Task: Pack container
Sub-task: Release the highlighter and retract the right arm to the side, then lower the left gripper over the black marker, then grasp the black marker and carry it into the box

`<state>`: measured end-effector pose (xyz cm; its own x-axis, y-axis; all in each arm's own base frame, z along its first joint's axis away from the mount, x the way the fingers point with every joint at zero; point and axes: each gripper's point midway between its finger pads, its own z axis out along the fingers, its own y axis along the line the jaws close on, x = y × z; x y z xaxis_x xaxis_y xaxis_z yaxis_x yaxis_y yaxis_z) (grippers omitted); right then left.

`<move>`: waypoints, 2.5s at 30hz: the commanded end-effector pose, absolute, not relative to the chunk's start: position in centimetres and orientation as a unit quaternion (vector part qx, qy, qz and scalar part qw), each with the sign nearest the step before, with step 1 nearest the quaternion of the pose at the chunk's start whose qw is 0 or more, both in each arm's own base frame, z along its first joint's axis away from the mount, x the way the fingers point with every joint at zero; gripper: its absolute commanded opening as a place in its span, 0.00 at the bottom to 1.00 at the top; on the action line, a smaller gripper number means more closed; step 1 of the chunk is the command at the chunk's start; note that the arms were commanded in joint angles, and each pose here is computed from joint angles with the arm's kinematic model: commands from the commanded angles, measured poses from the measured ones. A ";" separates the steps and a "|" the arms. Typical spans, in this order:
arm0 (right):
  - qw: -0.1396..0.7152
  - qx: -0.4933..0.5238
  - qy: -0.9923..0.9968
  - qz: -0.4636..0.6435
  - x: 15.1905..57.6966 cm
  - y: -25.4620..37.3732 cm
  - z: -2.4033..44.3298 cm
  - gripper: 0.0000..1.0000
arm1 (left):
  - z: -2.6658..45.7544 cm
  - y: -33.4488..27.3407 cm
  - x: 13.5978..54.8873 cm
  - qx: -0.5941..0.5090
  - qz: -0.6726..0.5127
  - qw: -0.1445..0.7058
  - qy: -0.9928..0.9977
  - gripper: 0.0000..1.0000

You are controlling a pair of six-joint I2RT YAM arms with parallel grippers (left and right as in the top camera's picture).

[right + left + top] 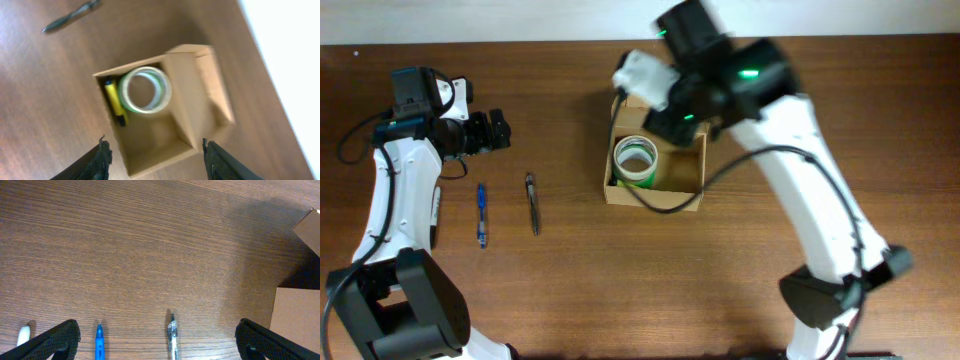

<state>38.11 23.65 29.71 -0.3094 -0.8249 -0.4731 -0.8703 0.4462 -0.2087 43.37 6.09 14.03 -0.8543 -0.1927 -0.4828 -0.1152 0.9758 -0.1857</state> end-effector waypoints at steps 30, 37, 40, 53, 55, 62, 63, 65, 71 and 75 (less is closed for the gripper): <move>0.341 0.109 0.934 0.011 39.7 -14.4 35.2 0.99 | 12.9 5.7 40.9 -0.063 -0.074 0.200 0.975 0.84; 0.341 0.109 0.934 0.011 39.8 -14.4 35.2 0.99 | 11.8 10.8 37.8 0.003 0.062 0.135 0.989 0.96; 0.341 0.109 0.934 0.011 39.7 -14.4 35.2 0.99 | 11.8 12.6 37.2 0.029 0.071 0.131 0.989 0.91; 0.341 0.109 0.934 0.011 39.8 -14.4 35.2 0.99 | 9.8 19.2 34.0 -0.065 0.047 0.121 0.989 0.76; 0.341 0.109 0.934 0.011 39.8 -14.4 35.2 0.99 | 8.5 19.0 33.7 -0.066 0.041 0.109 0.991 0.77; 0.341 0.109 0.934 0.011 39.8 -14.4 35.2 0.99 | 3.6 18.4 33.5 -0.077 0.019 0.056 0.995 0.78; 0.341 0.109 0.934 0.011 39.8 -14.4 35.2 0.99 | 3.0 18.5 33.4 -0.081 0.022 0.049 0.995 0.78; 0.341 0.109 0.934 0.011 39.8 -14.4 35.2 0.99 | 2.2 18.7 33.2 -0.085 0.025 0.038 0.995 0.75; 0.341 0.109 0.934 0.011 39.8 -14.4 35.2 0.99 | -0.3 18.5 32.8 -0.085 0.014 0.011 0.996 0.68; 0.341 0.109 0.934 0.011 39.8 -14.4 35.2 0.99 | -1.2 18.5 32.4 -0.090 0.013 -0.004 0.996 0.64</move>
